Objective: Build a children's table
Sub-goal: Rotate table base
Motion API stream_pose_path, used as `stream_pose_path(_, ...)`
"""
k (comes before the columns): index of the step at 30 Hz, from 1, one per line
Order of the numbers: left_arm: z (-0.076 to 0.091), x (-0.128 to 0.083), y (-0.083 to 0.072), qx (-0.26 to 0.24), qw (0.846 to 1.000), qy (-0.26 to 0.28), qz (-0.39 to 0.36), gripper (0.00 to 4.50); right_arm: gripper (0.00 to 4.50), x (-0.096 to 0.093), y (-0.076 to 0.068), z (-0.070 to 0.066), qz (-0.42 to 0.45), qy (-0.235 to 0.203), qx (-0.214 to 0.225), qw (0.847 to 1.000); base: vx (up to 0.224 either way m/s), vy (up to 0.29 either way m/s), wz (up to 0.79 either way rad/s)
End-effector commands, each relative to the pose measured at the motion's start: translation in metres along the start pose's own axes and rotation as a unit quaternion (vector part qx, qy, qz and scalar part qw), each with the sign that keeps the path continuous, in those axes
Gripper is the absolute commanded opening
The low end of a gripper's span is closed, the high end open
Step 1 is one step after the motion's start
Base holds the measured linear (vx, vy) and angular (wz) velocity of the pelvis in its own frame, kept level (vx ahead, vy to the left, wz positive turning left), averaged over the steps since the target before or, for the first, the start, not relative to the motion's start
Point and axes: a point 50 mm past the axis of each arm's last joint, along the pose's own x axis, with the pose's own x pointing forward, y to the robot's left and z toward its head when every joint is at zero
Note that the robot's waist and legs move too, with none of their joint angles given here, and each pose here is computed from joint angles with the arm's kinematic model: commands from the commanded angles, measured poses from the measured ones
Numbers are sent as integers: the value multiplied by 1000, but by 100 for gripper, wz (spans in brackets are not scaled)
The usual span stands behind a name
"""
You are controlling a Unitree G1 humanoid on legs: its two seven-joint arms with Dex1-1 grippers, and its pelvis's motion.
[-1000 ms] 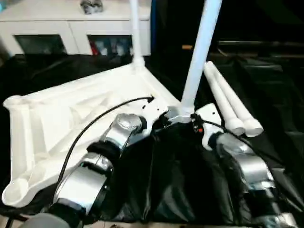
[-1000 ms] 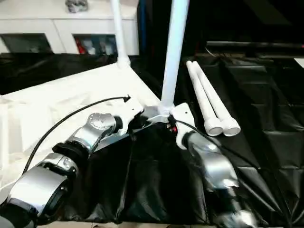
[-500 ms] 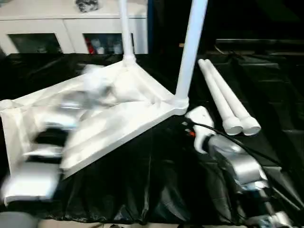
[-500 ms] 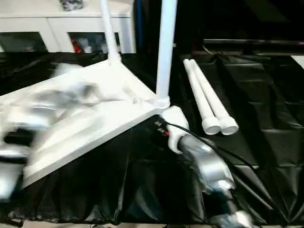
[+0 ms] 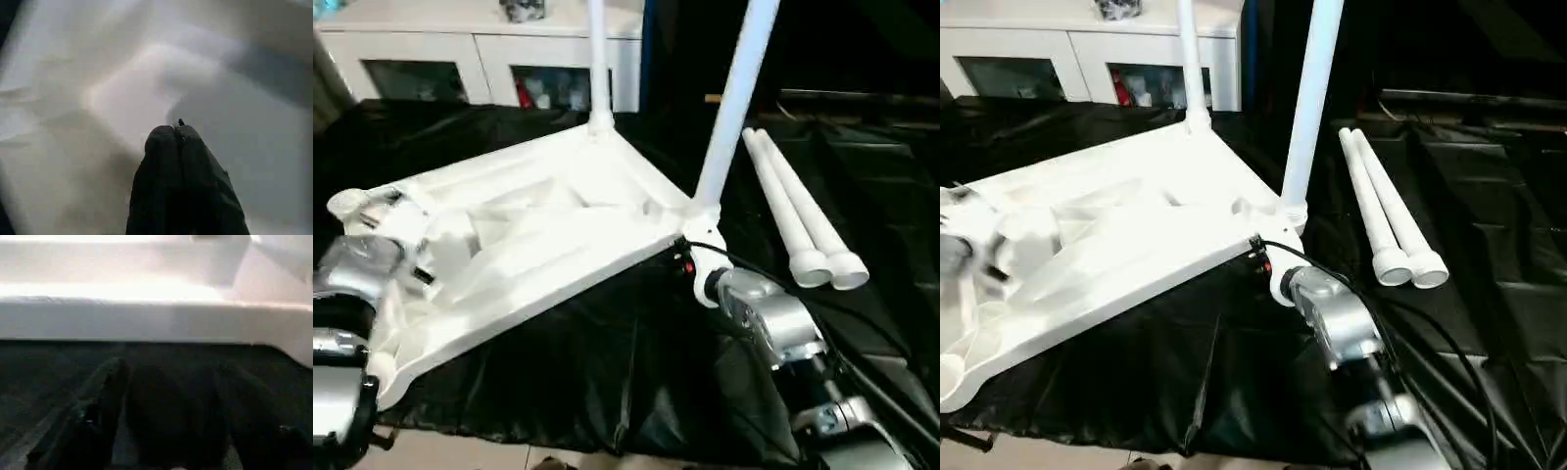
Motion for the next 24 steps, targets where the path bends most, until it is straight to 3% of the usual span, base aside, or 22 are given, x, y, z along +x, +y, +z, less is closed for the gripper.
stream_pose_path(1, 2, 3, -9, 22, 999, 3, -34, 0, 277, 3, -4, 4, -14, -5, -3, 1000, 0, 0, 0)
stream_pose_path(7, 8, 1, -22, 60, 990, -6, -127, 0, 235, 17, 2, 14, -7, -17, 11, 1000, 0, 0, 0)
stream_pose_path(12, 24, -6, -44, 82, 963, -44, -253, 0, 189, 29, 15, 16, 13, -16, 14, 1000, 0, 0, 0)
stream_pose_path(14, 33, -10, -58, 89, 948, -68, -298, 0, 178, 34, 26, 15, 38, -14, 10, 999, 0, 0, 0)
stream_pose_path(24, 63, -16, -94, 82, 918, -126, -366, 0, 92, 47, 62, 22, 109, -24, -14, 994, 0, 0, 0)
